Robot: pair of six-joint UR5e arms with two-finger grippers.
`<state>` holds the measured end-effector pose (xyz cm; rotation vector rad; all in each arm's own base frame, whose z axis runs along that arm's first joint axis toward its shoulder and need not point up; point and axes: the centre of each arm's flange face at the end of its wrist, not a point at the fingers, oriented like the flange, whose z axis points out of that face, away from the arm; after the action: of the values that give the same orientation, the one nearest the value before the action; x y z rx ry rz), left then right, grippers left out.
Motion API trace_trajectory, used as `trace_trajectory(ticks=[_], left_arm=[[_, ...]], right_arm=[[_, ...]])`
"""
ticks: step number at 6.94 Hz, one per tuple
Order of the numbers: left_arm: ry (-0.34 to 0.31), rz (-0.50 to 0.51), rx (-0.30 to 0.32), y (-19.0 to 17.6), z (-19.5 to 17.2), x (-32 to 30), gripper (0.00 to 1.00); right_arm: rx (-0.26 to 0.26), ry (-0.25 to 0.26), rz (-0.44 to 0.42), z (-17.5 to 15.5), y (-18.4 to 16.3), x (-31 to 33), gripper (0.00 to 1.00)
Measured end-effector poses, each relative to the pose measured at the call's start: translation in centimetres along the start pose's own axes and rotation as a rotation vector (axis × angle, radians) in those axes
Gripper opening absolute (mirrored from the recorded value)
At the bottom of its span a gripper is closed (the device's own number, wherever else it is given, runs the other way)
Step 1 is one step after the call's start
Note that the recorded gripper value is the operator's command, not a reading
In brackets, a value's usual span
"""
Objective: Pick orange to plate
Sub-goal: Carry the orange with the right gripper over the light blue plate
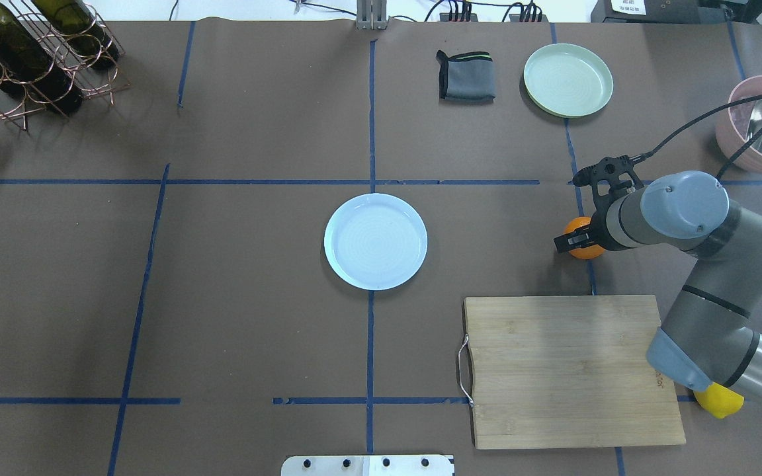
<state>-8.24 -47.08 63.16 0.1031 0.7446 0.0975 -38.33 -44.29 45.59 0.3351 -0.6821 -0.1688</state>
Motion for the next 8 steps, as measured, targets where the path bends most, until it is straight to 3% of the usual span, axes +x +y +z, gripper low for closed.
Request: trace_trajectory(ticks=[3,5,8], left_arm=[[0.000,0.001,0.001,0.0,0.0,0.0,1.00],[-0.001,0.000,0.001,0.0,0.0,0.0,1.00],[-0.001,0.000,0.001,0.0,0.0,-0.1,1.00]], right_arm=[[0.045,-0.120,0.140,-4.2,-5.4,-12.6,0.36],[0.045,-0.102,0.214,-6.6,-8.6,-22.4,0.39],[0.067,-0.018,0.269,-3.7,-10.7,-32.6,0.42]])
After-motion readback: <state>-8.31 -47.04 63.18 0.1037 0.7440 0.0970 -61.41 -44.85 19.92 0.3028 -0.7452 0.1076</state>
